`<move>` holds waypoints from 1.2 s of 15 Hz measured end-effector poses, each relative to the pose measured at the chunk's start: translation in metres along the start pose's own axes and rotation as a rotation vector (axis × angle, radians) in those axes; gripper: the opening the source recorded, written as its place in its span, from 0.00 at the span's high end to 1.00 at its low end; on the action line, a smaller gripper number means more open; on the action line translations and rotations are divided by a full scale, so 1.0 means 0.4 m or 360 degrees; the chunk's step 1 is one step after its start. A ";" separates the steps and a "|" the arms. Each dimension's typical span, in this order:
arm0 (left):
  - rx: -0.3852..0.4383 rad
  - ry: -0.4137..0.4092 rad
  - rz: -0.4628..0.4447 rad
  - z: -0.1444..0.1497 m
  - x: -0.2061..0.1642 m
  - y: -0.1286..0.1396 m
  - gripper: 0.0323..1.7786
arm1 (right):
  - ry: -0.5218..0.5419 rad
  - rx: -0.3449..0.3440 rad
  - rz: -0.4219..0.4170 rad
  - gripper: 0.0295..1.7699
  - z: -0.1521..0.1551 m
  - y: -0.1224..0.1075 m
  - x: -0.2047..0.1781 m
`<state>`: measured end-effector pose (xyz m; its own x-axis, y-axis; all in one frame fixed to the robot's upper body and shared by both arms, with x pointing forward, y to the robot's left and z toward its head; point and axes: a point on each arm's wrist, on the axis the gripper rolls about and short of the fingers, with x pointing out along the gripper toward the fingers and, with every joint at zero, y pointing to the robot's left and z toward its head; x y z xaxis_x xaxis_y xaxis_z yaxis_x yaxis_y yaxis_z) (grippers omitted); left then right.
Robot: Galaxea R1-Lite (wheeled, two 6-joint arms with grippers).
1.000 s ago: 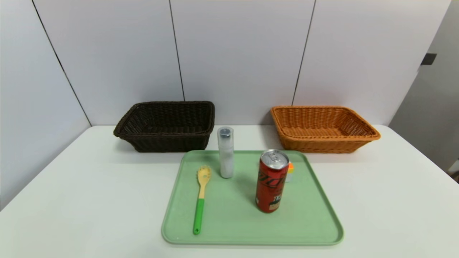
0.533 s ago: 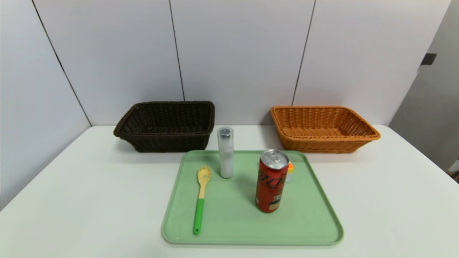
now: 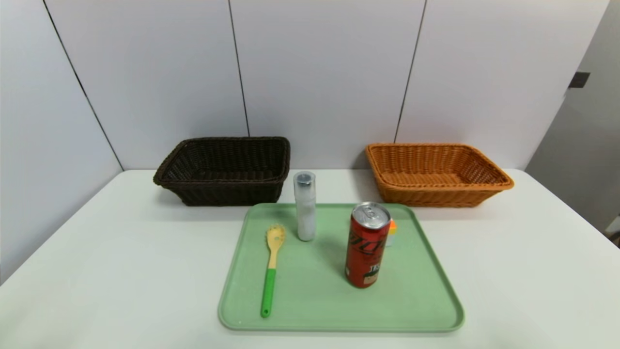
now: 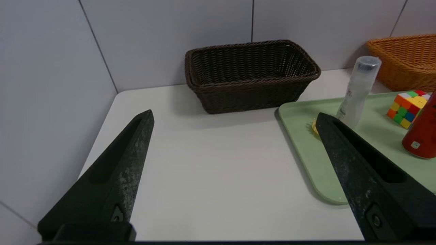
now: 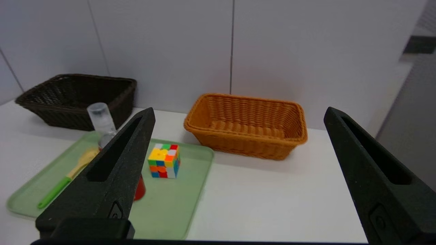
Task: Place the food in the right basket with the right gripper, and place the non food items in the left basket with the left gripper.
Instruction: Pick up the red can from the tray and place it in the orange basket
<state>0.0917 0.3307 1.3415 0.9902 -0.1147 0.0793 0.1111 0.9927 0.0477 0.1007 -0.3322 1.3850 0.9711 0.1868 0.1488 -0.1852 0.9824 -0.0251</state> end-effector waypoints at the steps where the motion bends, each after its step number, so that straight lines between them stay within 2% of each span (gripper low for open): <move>1: 0.0000 0.0011 -0.0037 0.018 0.022 0.002 0.05 | 0.0011 0.0001 0.0062 0.03 0.030 -0.004 0.033; 5: -0.0037 0.0143 -0.0076 0.052 0.111 0.013 0.05 | 0.0085 0.0031 0.0295 0.03 0.098 -0.014 0.165; 9: -0.0116 0.0302 -0.0106 0.048 0.190 0.020 0.05 | 0.0223 0.0039 0.0386 0.03 0.072 0.010 0.254; 12: -0.0143 0.0394 -0.0164 0.050 0.255 0.017 0.05 | 0.0357 0.0037 0.0518 0.03 0.026 0.058 0.295; 15: -0.0157 0.0535 -0.0204 0.012 0.303 0.010 0.05 | 0.0451 0.0018 0.0571 0.03 -0.050 0.104 0.340; 18: -0.0171 0.0557 -0.0215 -0.016 0.332 0.008 0.05 | 0.0489 0.0014 0.0637 0.03 -0.133 0.139 0.363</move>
<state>0.2241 0.3188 1.3460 0.9328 -0.2429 -0.2661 0.2322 0.9700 -0.0718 0.2394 -0.2505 1.3525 0.8230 0.5425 -0.1686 -0.5521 0.8337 -0.0121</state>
